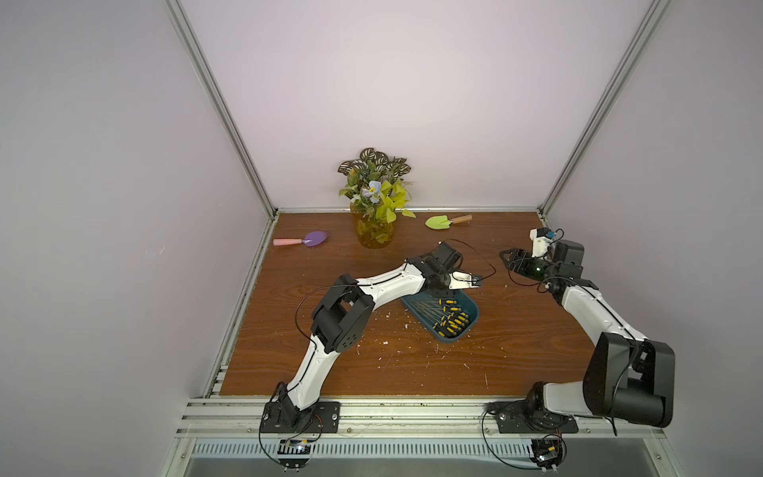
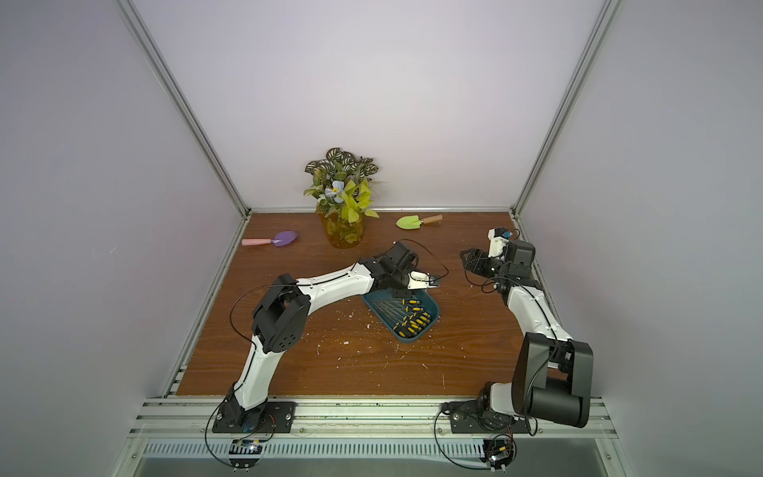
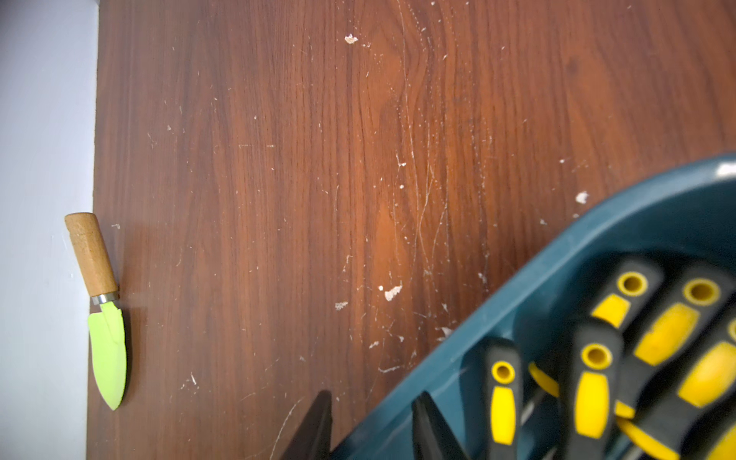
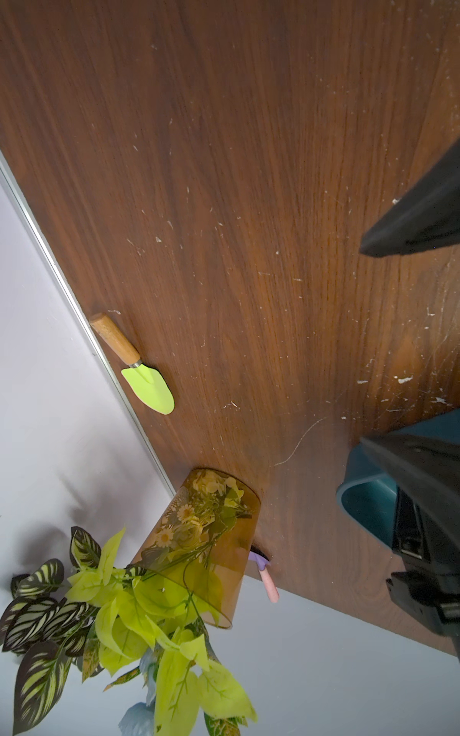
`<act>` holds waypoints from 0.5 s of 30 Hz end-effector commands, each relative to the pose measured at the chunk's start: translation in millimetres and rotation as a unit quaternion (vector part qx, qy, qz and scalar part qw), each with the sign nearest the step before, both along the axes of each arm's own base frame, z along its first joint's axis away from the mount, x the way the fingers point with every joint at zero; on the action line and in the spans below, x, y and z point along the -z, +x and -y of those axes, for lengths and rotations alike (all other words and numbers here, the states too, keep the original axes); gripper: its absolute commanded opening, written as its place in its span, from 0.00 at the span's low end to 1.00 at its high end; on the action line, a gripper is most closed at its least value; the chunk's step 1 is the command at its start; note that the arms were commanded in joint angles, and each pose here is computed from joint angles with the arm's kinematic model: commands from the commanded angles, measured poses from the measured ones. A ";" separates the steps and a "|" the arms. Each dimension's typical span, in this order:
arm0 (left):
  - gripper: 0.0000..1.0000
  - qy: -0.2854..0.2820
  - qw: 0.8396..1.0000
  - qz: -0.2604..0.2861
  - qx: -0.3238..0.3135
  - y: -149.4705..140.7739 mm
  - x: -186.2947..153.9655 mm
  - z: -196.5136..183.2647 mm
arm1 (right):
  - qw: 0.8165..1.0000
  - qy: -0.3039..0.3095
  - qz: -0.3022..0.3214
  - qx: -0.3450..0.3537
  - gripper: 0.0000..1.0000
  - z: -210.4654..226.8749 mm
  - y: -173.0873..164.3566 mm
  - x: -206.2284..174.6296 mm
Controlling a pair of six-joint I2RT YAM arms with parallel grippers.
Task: Take the file tool out of the storage box
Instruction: Move the storage box to the center of the board.
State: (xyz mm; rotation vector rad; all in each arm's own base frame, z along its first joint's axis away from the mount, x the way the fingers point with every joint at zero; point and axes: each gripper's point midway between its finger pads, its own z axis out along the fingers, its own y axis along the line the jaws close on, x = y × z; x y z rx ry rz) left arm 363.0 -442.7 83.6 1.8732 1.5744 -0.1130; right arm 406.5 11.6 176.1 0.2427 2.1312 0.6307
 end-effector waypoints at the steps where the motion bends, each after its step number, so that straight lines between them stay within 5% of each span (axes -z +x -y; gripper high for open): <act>1: 0.32 0.042 0.998 -0.037 -0.030 -3.5 25.8 -17.3 | 1.000 0.007 0.018 -0.010 0.75 -3.3 1.5 -11.0; 15: 0.18 0.035 0.973 -0.105 -0.204 38.7 23.2 -87.2 | 0.999 0.021 0.028 -0.014 0.75 -7.2 2.7 -18.2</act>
